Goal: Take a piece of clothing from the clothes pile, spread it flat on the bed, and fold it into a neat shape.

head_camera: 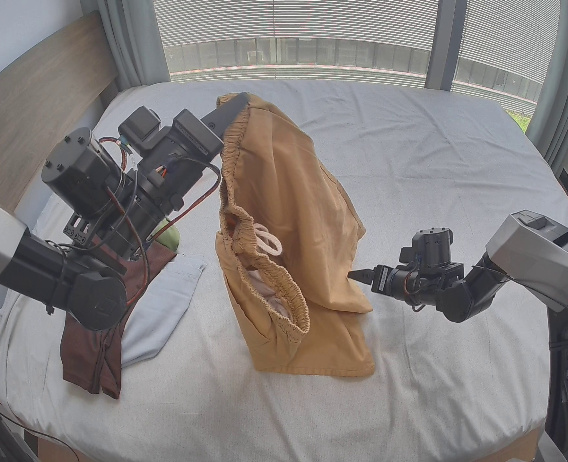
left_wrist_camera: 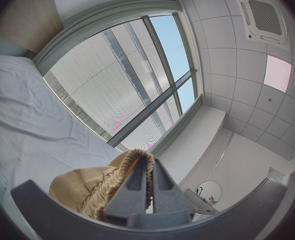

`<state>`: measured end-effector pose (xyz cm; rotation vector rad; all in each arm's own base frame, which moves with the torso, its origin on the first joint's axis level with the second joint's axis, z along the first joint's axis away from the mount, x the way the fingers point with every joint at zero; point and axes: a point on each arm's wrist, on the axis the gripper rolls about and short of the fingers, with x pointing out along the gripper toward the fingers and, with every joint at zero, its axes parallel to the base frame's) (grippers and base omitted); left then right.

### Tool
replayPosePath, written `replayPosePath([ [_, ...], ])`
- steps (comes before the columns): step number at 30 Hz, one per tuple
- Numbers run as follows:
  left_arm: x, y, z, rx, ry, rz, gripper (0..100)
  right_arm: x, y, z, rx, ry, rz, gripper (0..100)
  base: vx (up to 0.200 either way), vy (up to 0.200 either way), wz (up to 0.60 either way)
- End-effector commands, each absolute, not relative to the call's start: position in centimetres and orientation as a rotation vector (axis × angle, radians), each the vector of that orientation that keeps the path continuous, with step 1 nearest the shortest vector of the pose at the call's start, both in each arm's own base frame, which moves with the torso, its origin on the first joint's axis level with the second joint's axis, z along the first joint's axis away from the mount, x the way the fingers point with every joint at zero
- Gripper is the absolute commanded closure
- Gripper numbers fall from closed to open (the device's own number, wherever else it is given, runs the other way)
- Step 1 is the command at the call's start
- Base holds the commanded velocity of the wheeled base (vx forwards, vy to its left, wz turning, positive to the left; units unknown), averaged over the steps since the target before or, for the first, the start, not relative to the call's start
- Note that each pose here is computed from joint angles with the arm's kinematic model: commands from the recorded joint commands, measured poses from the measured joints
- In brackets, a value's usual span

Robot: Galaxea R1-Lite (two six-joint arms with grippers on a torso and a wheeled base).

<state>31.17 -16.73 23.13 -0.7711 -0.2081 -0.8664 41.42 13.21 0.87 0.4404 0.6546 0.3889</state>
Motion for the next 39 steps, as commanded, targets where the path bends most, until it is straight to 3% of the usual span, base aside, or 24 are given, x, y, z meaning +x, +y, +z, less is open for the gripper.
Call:
replayPosePath([
  [1, 31.2, -16.8, 23.1, -0.770, -0.207, -0.865, 100, 40.2, 13.6, -0.7, 0.440, 0.743, 0.376, 0, 0.000, 0.000, 0.00],
  [10, 31.2, -16.8, 23.1, -0.770, -0.214, -0.869, 100, 39.3, 14.7, -1.3, 0.483, 0.798, 0.371, 0, 0.000, 0.000, 0.00],
  [11, 31.2, -16.9, 23.0, -0.770, -0.213, -0.869, 100, 39.3, 14.8, -1.2, 0.490, 0.799, 0.374, 100, 0.000, 0.000, 0.00],
  [24, 31.2, -16.8, 23.0, -0.769, -0.215, -0.868, 100, 38.3, 15.5, -0.6, 0.553, 0.840, 0.409, 100, 0.000, 0.000, 0.00],
  [33, 31.9, -16.0, 22.0, -0.764, -0.204, -0.834, 100, 34.8, 14.4, 3.6, 0.543, 0.820, 0.431, 100, 0.000, 0.000, 0.00],
  [39, 33.0, -15.4, 20.8, -0.758, -0.194, -0.802, 100, 32.7, 14.5, 2.2, 0.482, 0.890, 0.441, 100, 0.000, 0.000, 0.00],
])
